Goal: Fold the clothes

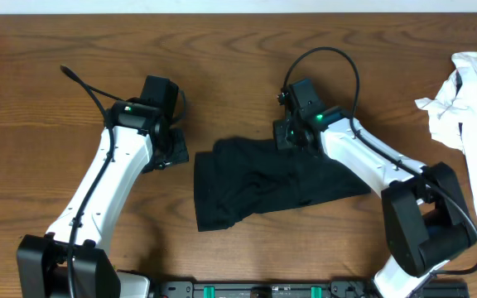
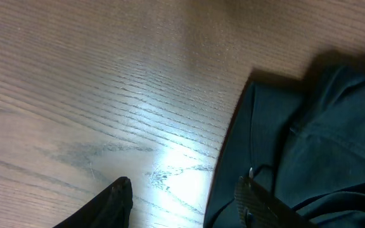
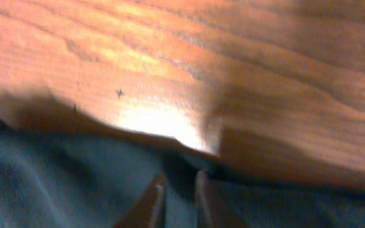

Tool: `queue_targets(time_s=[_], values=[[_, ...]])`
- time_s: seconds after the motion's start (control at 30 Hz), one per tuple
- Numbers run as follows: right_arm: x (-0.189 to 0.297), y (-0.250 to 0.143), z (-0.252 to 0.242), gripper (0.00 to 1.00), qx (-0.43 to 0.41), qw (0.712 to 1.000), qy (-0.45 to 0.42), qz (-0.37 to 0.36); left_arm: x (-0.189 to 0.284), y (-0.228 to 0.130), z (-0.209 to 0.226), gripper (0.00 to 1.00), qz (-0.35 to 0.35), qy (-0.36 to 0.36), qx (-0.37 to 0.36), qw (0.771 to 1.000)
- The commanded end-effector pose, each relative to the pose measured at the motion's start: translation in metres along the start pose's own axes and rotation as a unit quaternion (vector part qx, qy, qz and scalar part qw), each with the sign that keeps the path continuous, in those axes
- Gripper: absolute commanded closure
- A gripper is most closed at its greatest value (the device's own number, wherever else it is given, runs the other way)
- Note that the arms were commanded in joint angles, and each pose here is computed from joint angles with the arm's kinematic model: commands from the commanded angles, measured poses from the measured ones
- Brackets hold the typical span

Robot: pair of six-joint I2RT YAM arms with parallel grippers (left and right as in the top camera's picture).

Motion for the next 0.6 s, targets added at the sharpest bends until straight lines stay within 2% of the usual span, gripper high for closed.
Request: queue_targets(time_s=[0.0,0.07,0.2,0.27,0.33,0.37,0.57], values=[[0.039,0.019,-0.017,0.79,-0.017,0.999,-0.012,-0.043,-0.003,-0.001,0.004,0.45,0.004,0.011,-0.005,1.000],[0.066,0.021,-0.034,0.75,-0.032,0.998,-0.023,-0.051,-0.003,-0.001,0.004,0.45,0.006,0.012,-0.005,1.000],[0.114,0.005,-0.076,0.55,-0.055,0.996,-0.054,-0.051,-0.003,-0.001,0.004,0.45,0.005,0.012,-0.005,1.000],[0.130,-0.008,-0.097,0.50,-0.071,0.994,-0.069,-0.038,-0.003,-0.001,0.003,0.45,0.004,0.011,-0.005,1.000],[0.141,-0.021,-0.117,0.49,-0.100,0.991,-0.082,-0.020,-0.003,-0.001,0.003,0.45,0.002,0.010,-0.004,1.000],[0.144,-0.028,-0.127,0.49,-0.113,0.990,-0.082,-0.010,-0.003,0.000,0.003,0.34,0.001,0.009,-0.004,1.000],[0.140,-0.057,-0.167,0.47,-0.161,0.987,0.004,-0.001,-0.003,0.001,0.002,0.22,-0.003,0.005,-0.004,1.000]])
Point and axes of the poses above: each gripper's point midway between its finger pads, its own x axis back along the fingers, its own z axis along the line the jaws close on, y = z × x, the point moved 10 cm from there along x, back along the fingers, and after that the axes turned 12 degrees about x, right-handed, at the moved point
